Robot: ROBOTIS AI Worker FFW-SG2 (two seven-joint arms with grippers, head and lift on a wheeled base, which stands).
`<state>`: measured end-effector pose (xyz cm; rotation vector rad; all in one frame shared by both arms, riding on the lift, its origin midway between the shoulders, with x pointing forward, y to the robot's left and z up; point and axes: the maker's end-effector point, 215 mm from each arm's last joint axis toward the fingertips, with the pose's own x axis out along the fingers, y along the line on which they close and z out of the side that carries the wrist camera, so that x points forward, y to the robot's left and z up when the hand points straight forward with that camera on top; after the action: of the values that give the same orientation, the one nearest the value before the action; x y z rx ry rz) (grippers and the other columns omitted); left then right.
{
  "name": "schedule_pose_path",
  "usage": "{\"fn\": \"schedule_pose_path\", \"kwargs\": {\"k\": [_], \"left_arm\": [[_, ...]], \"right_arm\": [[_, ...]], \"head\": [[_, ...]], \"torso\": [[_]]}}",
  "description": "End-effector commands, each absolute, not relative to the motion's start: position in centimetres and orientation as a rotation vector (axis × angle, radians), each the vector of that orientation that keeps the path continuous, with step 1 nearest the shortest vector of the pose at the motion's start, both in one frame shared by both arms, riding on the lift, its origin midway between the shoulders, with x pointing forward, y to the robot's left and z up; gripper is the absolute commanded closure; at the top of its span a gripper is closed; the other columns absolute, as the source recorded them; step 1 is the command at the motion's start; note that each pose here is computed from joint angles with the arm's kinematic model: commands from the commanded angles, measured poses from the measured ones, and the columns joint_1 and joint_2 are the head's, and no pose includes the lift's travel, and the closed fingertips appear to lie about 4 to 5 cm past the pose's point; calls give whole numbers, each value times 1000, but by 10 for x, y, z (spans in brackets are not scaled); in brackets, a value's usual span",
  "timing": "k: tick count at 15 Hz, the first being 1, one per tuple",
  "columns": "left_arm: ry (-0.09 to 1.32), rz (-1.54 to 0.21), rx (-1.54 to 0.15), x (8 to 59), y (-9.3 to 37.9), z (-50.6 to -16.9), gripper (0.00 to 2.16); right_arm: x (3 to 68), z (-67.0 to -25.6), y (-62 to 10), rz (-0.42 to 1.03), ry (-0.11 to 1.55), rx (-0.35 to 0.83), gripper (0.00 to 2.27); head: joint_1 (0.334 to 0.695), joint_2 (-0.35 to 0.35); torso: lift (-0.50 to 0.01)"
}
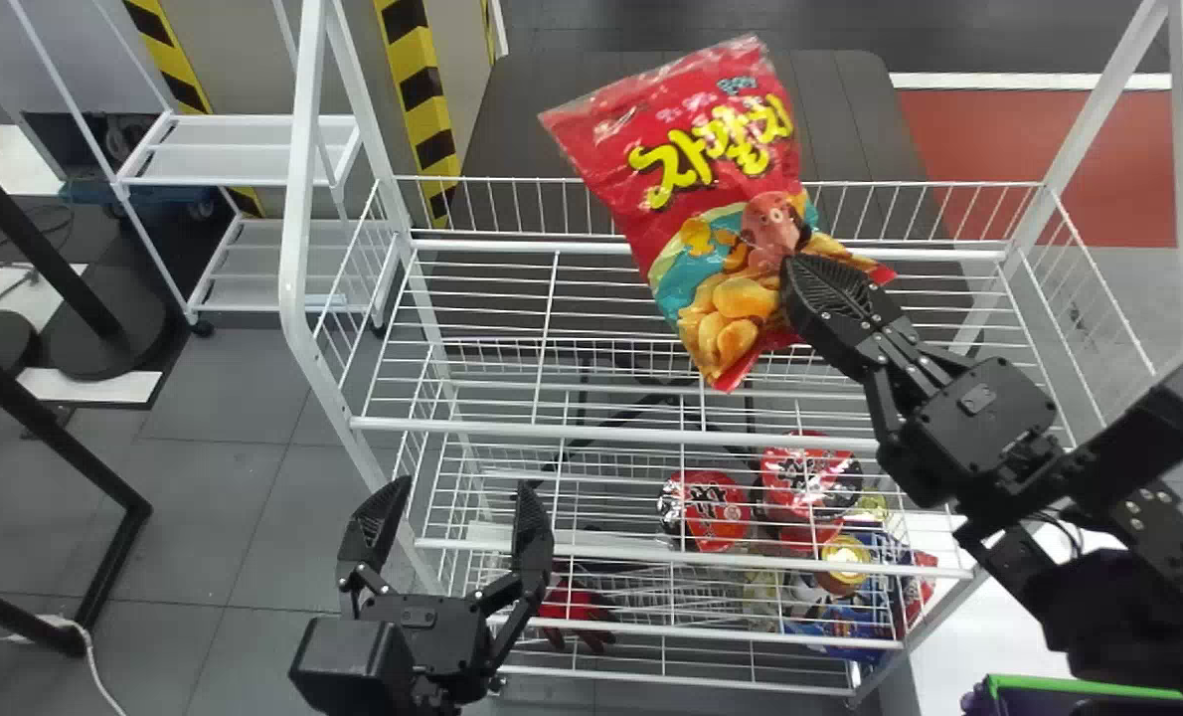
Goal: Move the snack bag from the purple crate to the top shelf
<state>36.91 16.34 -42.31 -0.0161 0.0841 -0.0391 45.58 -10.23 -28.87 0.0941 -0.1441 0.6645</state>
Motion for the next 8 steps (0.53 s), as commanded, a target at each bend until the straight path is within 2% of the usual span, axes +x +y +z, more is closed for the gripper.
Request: {"fn": "schedule_pose_path", "kwargs": {"k": [1,8], "left_arm": [[70,-36,-27,368,166,-420,107],[66,-51,-29,366,166,-417,103]], "right_arm": [[472,-301,-94,672,-120,115,1656],[510,-331,-59,690,-60,92,1652]], "head": [[695,80],[695,111]], "torso": [[0],[0]]}}
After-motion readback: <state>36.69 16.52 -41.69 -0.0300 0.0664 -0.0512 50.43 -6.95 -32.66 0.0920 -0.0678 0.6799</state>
